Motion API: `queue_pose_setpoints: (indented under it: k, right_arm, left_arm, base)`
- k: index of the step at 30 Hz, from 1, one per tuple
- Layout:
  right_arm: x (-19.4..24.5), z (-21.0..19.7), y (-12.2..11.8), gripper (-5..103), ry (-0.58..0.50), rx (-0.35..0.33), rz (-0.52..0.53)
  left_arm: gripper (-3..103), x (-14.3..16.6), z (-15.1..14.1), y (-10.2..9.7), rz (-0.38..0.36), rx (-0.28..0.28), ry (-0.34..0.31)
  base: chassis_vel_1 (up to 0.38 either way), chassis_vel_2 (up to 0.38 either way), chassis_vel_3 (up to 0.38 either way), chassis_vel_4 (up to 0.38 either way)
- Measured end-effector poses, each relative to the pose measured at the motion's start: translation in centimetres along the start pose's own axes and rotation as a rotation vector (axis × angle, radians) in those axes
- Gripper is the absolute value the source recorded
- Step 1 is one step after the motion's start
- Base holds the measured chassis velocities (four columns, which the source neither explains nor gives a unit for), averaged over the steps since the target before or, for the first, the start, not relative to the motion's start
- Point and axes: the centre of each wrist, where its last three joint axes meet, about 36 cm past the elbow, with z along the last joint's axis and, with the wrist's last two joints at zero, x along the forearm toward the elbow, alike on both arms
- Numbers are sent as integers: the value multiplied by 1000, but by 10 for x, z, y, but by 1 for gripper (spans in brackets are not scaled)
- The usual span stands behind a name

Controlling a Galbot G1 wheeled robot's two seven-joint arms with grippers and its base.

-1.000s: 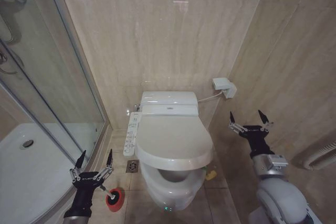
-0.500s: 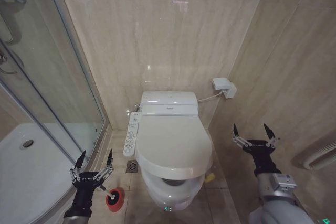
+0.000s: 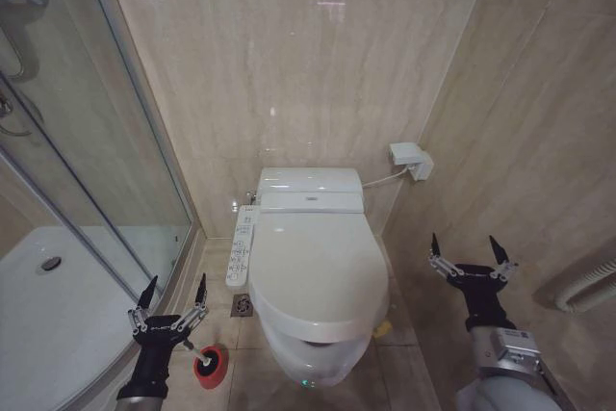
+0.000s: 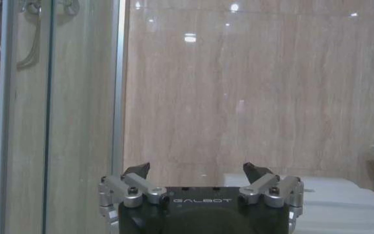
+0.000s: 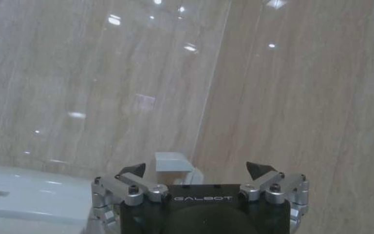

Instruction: Open the toilet lid, clean the toilet bowl with a toilet brush, close the toilet lid, and flush.

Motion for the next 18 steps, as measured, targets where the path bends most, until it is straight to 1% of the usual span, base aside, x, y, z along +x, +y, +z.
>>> queue_pose_setpoints:
  k: [8,13,15,18]
  right_arm:
    - [-1,7,4,100,8,-9,-15]
    - [0,10,1,100,54,5,-40]
    - [-1,9,1,100,75,-4,-46]
    - [-9,1,0,100,124,-64,-56]
  left_arm:
    - [97,0,0,0,0,0,0]
    - [97,0,0,0,0,0,0]
    - [97,0,0,0,0,0,0]
    - [97,0,0,0,0,0,0]
  base:
    - [0,0,0,0]
    - [0,0,0,0]
    - [0,0,0,0]
    - [0,0,0,0]
